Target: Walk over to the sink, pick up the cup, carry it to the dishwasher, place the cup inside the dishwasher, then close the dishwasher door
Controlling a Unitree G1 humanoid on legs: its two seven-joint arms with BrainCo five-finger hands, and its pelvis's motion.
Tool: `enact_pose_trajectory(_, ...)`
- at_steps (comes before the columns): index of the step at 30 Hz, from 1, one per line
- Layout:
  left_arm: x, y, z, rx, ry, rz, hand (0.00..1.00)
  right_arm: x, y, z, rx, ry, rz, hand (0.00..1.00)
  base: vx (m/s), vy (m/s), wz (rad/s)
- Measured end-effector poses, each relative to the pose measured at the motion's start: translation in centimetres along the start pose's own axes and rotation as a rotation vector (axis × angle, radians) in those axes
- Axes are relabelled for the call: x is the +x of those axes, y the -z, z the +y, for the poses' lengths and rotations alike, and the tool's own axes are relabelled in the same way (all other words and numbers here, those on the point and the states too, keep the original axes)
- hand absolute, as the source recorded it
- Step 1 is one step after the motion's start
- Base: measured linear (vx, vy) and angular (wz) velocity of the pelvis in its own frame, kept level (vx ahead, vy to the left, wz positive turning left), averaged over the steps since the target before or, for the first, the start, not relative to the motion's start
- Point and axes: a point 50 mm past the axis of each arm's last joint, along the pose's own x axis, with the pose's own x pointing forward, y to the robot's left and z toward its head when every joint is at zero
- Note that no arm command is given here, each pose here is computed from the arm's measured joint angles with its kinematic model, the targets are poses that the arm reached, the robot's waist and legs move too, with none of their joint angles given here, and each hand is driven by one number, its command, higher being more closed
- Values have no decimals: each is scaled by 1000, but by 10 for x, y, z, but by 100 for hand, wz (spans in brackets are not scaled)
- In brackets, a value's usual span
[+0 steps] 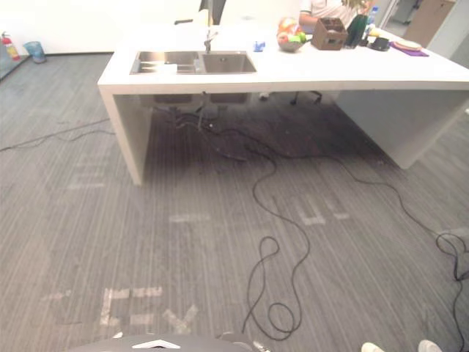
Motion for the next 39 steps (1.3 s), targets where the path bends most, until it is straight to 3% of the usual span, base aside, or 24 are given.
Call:
enact_pose_trajectory(5, 0, -7, -12, -224, 136, -28, 0, 0, -11, 3, 24, 2, -80, 0, 47, -10, 12)
enact_pose_trajectory(9, -2, -18, -22, -256, 235, -63, 0, 0, -31, 12, 20, 19, -181, 0, 115, -15, 10)
enact_pose_trajectory(14, -5, -46, -38, -234, 267, -146, 0, -7, -75, 60, 11, -104, -339, 0, 36, -16, 4)
enact_pose_trajectory(17, -9, -69, -56, -228, 304, -220, 0, -14, -94, 72, -32, -131, -423, 0, 1, -9, 14)
enact_pose_trajectory(21, -11, -84, -72, -189, 306, -263, 0, -17, -103, 73, -105, -122, -476, 0, -3, -4, 1)
enact_pose_trajectory(27, -9, -80, -68, -154, 222, -252, 0, -16, -101, 72, -104, -123, -470, 0, -10, -5, -4)
enact_pose_trajectory(35, -4, -60, -61, 32, 124, -199, 0, -12, -86, 66, -171, -90, -438, 0, -30, -1, -5)
enact_pose_trajectory(39, -2, -56, -61, -43, 147, -172, 0, -7, -70, 62, -188, -75, -378, 0, -35, 12, -7)
